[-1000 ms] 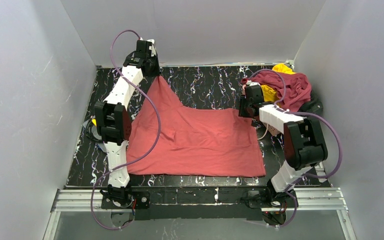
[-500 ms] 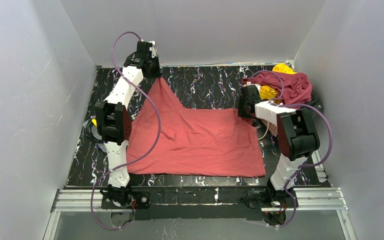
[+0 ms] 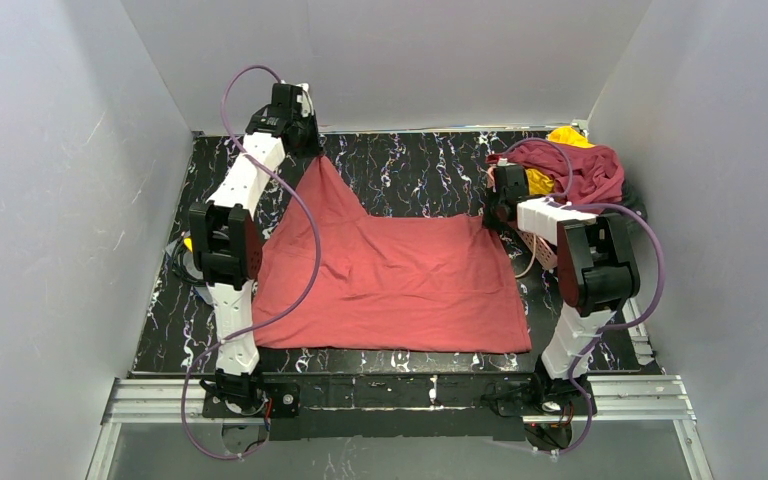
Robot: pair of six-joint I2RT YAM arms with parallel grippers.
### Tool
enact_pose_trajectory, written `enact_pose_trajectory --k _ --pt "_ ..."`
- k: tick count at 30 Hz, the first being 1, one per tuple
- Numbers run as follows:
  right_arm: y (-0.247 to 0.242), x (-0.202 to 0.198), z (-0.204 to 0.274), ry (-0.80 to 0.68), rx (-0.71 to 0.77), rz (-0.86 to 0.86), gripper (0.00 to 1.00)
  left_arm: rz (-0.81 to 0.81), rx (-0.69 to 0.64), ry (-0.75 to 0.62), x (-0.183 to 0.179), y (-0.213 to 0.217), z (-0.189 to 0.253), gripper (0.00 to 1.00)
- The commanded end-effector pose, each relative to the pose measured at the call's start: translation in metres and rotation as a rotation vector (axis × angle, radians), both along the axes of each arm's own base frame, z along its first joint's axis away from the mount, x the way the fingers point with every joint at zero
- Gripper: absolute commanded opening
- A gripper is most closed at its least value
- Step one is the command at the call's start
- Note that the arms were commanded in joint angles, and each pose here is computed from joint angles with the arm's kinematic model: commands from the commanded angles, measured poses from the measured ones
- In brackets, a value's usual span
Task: Fold and stack the mixed laundry pile
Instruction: Fold the T-shirt at the center of the board.
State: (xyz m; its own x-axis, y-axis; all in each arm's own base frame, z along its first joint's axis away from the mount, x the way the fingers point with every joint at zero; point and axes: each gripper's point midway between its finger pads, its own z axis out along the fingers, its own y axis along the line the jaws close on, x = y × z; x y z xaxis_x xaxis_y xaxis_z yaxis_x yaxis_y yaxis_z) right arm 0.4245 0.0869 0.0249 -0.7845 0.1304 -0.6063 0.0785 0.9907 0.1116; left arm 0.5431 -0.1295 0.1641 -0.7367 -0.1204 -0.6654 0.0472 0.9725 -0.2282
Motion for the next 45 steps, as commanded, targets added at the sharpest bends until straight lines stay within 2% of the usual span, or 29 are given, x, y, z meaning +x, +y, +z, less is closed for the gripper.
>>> enact_pose_trajectory --k 1,4,8,14,25,32,39,44,45 --pt "0.014 0.011 0.034 -0.076 0.057 0.053 0.07 0.009 -0.074 -0.081 0.004 0.013 0.046 0.0" --pt "0.016 0.021 0.056 -0.131 0.05 0.075 0.01 -0.021 -0.138 -0.124 0.009 0.015 0.069 0.0" --pt "0.015 0.018 0.081 -0.194 0.055 0.083 0.01 -0.067 -0.17 -0.149 -0.004 0.01 0.087 0.0" --pt "0.009 -0.014 0.082 -0.181 0.071 0.063 0.01 -0.038 -0.188 -0.139 -0.061 0.017 0.082 0.0" --pt "-0.005 -0.083 0.067 -0.118 0.064 0.011 0.01 0.158 -0.272 -0.061 -0.191 0.038 0.025 0.0" --pt "-0.016 -0.113 0.068 -0.096 0.045 -0.018 0.01 0.208 -0.299 0.034 -0.263 0.042 -0.018 0.0" --pt "-0.021 -0.135 0.058 -0.038 0.043 -0.037 0.01 0.264 -0.279 0.12 -0.31 0.052 -0.056 0.0" --pt "-0.025 -0.15 0.045 0.006 0.039 -0.056 0.02 0.332 -0.254 0.174 -0.323 0.06 -0.067 0.0" --pt "-0.025 -0.153 0.045 0.015 0.041 -0.059 0.07 0.342 -0.251 0.178 -0.325 0.061 -0.066 0.06"
